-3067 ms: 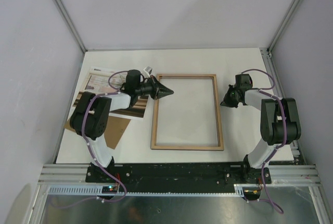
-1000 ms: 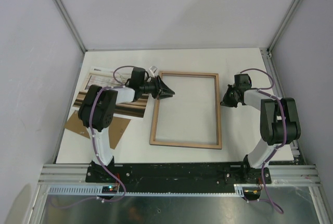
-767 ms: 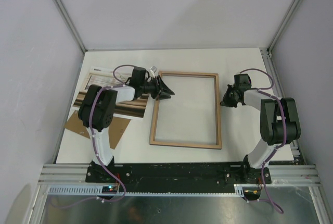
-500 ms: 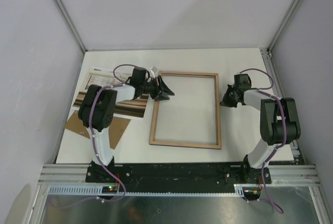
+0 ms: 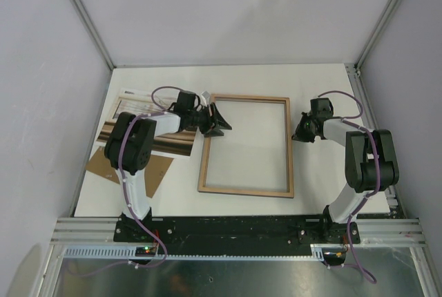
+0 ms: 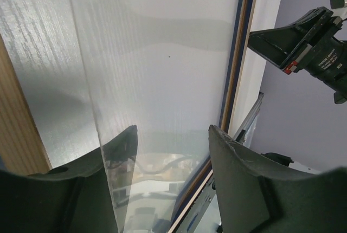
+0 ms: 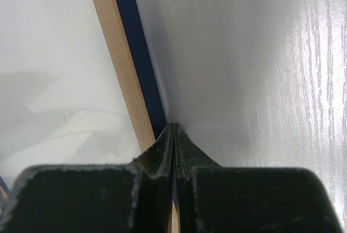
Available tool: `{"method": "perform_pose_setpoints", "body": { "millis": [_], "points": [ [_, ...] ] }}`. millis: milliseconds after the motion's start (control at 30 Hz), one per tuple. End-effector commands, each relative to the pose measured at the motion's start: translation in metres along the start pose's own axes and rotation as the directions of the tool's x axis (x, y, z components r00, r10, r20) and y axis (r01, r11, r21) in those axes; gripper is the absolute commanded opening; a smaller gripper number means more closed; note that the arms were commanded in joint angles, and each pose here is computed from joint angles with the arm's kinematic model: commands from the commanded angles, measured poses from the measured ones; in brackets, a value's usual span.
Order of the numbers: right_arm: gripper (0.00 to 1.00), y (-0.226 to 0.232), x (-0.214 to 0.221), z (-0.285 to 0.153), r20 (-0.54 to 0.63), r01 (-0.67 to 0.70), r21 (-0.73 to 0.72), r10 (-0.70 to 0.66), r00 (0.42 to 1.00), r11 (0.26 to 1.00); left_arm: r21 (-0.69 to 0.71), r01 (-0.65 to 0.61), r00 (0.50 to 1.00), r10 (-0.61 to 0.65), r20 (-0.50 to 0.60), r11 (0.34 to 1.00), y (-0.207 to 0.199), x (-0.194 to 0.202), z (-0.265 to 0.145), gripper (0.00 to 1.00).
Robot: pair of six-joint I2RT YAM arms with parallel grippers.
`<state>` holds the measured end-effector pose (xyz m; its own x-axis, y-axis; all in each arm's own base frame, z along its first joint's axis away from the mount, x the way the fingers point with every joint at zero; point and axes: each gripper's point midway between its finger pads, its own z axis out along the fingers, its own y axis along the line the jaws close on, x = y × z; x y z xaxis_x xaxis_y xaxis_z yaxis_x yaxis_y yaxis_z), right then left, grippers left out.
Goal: Put the photo into the frame
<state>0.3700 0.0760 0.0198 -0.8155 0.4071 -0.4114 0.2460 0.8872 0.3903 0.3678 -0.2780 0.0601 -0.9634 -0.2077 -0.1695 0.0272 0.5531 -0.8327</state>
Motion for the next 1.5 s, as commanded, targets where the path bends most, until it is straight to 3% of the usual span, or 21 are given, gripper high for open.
{"method": "perform_pose_setpoints", "body": {
  "millis": [0,767,1467],
  "points": [
    [0.02,0.005,0.005,-0.001,-0.024,0.023,-0.007,-0.023,0.999,1.0,0.035,-0.076,0.997,0.076,0.016,0.996,-0.027,-0.006,0.0,0.58],
    [0.02,0.007,0.006,-0.002,-0.033,0.027,-0.014,-0.027,0.999,1.0,0.066,-0.058,0.998,0.06,-0.024,0.996,-0.034,0.012,-0.006,0.49],
    [0.02,0.009,0.008,0.0,-0.04,0.032,-0.02,-0.032,0.999,0.999,0.03,-0.111,0.994,0.111,-0.006,0.993,-0.027,0.023,-0.019,0.67]
  ]
}}
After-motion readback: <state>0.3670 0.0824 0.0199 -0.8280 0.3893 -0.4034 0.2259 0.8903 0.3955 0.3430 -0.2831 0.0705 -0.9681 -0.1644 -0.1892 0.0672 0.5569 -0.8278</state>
